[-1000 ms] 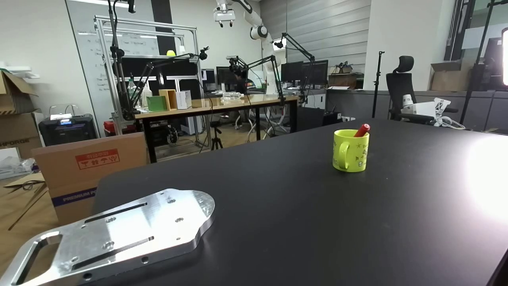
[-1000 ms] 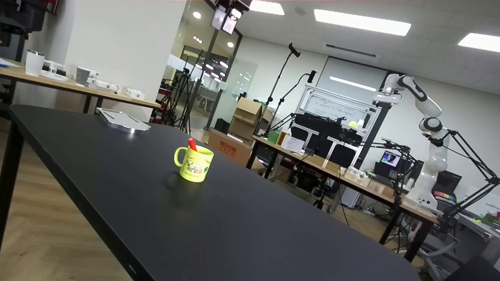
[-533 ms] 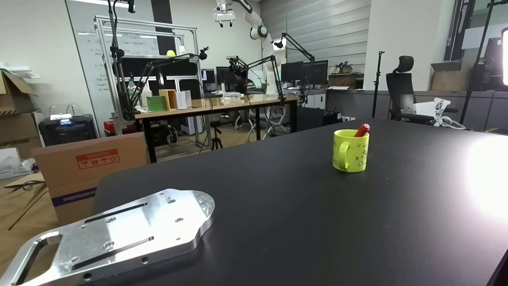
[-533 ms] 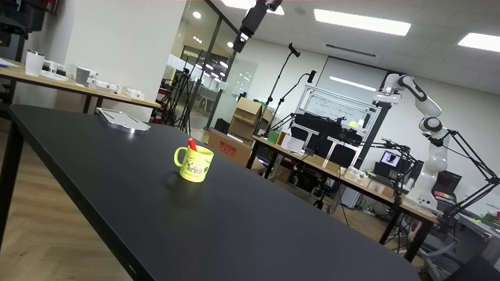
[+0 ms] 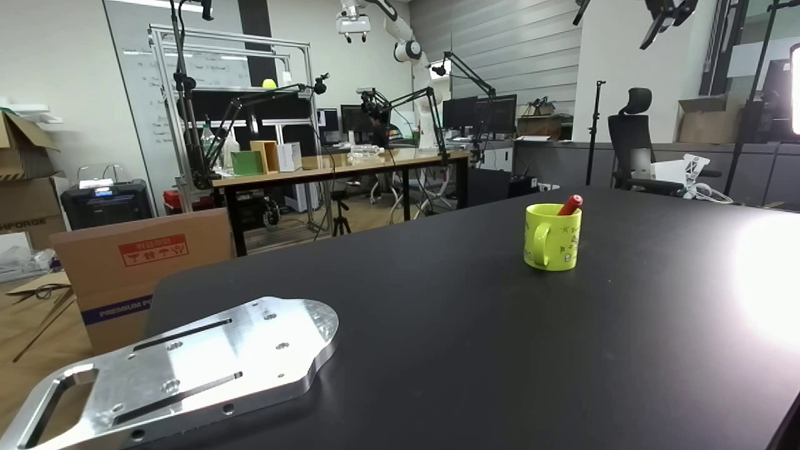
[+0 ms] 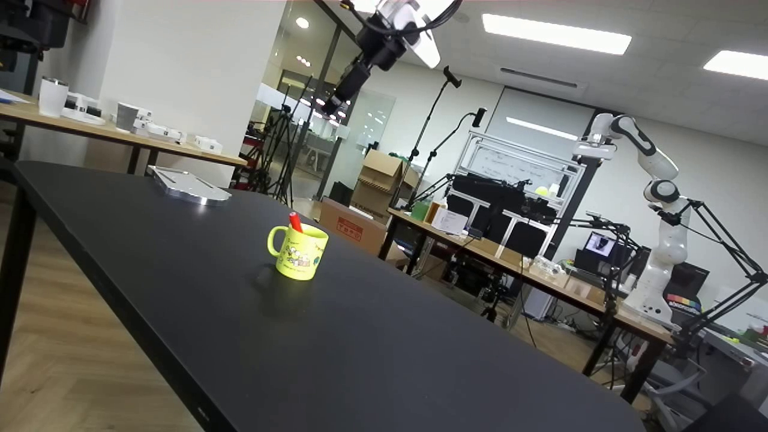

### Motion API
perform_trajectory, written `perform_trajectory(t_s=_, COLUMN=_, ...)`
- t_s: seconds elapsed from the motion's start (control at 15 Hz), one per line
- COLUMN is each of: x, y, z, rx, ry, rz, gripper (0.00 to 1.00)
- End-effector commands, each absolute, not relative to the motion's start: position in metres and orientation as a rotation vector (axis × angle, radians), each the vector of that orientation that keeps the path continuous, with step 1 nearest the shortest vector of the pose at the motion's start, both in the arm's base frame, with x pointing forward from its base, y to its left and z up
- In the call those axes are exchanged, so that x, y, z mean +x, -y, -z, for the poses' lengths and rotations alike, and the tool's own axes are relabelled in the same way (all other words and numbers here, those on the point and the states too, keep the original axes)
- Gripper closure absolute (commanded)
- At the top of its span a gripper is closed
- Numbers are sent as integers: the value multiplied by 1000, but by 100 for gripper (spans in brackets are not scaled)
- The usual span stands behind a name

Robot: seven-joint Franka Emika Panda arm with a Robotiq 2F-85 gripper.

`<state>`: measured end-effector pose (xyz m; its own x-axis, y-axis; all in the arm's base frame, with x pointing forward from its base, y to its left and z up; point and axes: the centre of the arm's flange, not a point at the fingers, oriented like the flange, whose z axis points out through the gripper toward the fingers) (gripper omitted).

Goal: Put the marker on the table

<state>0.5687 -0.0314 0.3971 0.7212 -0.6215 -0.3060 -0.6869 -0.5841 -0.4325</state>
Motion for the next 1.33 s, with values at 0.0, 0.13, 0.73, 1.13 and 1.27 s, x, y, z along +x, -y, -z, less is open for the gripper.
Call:
perform_trajectory(t_s=0.0, x=570, y=30, z=-390, rx=-2396, ry=-963, rz=-168, gripper=0)
perform_trajectory(t_s=0.13, x=571, y=29, z=-383, rx=-2402, ry=-941, rz=-169, gripper=0)
perform_trajectory(t_s=0.73, x=584, y=44, z=-371, rx=-2355, ry=-956, rz=-224, gripper=0)
perform_trajectory(t_s=1.13, x=607, y=80, z=-334, rx=-2293, ry=-941, rz=-333, gripper=0)
perform_trajectory(t_s=1.27, x=616, y=88, z=-323, rx=-2249, ry=-909, rz=-385, gripper=0)
